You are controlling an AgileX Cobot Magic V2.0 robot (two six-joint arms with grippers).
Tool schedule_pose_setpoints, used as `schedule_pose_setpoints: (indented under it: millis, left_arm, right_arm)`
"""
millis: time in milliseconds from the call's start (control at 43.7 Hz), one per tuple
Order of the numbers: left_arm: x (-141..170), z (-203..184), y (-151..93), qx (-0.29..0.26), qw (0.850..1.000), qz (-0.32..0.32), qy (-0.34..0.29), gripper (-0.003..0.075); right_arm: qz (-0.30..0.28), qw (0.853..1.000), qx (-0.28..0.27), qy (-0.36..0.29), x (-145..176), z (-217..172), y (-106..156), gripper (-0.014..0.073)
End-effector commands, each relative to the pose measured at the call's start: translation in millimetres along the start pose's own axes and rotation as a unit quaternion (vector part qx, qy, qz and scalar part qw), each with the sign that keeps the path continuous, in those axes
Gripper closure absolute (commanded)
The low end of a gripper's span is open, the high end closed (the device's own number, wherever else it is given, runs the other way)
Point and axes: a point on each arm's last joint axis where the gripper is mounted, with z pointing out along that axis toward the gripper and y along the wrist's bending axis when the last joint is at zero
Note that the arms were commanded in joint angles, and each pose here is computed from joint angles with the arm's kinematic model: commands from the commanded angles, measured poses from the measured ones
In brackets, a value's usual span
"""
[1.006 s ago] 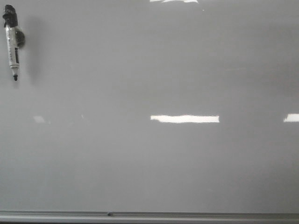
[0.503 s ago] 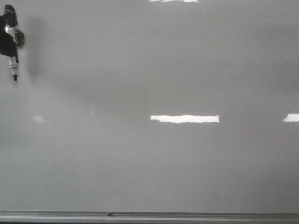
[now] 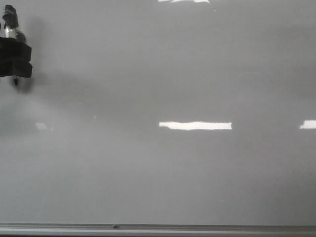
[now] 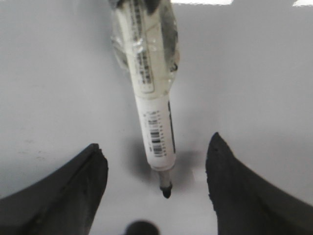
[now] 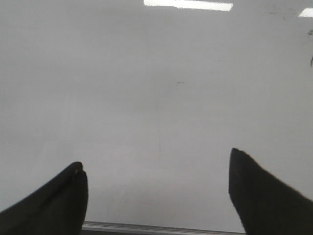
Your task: Write number 4 on whiteboard
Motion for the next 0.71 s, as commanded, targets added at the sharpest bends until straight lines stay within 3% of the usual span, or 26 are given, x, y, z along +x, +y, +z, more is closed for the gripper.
schedule_pose_setpoints:
  millis: [0, 435, 686]
  left_arm:
    - [-25.8, -3.7, -1.9, 0.005, 0.998, -0.009, -0.068, 0.0347]
    - [-33.4, 14.2, -2.8, 0.005, 0.997, -0.008, -0.076, 0.0470]
    - [-34.1, 12.4, -2.9, 0.005, 0.997, -0.008, -0.075, 0.0633]
  right_arm:
    - [0.001, 0.999, 0.003, -0.043, -13.4, -3.0, -0.8, -0.0015]
    - [0.001, 0.999, 0.003, -0.041, -13.1, -3.0, -0.8, -0.0015]
    - [0.001, 0.999, 0.003, -0.037, -12.3, -2.9, -0.7, -0.0015]
